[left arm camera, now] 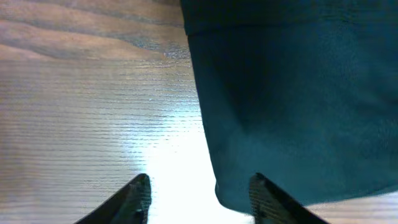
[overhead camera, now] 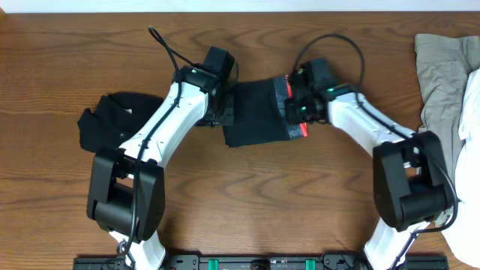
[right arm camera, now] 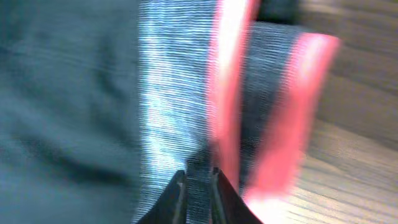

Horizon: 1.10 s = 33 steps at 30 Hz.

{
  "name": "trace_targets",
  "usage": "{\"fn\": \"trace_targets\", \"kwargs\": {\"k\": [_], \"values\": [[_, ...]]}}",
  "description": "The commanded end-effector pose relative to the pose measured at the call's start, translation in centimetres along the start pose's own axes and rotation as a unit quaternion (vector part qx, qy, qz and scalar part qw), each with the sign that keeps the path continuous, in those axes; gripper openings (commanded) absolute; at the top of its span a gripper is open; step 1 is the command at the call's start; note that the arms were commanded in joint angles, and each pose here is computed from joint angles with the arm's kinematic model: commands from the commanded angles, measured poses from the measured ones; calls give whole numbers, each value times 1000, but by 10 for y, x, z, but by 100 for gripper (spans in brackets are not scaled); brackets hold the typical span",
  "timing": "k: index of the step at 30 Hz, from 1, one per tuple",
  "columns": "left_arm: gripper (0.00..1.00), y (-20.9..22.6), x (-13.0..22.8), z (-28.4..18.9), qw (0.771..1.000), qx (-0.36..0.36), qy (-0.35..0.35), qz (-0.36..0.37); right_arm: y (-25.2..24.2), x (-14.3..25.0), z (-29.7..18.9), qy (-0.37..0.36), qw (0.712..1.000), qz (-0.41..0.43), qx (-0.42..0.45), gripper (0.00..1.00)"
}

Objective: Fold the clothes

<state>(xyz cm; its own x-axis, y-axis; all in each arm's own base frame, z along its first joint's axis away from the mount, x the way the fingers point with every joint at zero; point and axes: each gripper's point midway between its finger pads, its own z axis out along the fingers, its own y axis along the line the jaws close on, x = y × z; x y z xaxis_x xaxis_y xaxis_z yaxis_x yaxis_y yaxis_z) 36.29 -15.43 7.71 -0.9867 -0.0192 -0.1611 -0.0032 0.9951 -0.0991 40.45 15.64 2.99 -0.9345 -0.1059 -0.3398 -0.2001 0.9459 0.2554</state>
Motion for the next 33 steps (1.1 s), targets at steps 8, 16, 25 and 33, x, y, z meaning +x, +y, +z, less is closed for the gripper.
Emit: {"fn": "trace_targets", "kwargs": {"k": [8, 16, 25, 33], "values": [[84, -12, 7, 16, 999, 43, 13, -21, 39, -3, -32, 2, 987, 5, -164, 19], [99, -19, 3, 16, 998, 60, 7, -20, 36, -6, -38, -5, 985, 1, -172, 29], [98, -38, -8, 43, 993, 113, 11, -21, 24, -22, -95, -60, 983, -4, -176, 40], [98, -34, 3, 83, 987, 137, 68, -51, 29, -20, -145, -97, 982, -36, -157, 40]]}}
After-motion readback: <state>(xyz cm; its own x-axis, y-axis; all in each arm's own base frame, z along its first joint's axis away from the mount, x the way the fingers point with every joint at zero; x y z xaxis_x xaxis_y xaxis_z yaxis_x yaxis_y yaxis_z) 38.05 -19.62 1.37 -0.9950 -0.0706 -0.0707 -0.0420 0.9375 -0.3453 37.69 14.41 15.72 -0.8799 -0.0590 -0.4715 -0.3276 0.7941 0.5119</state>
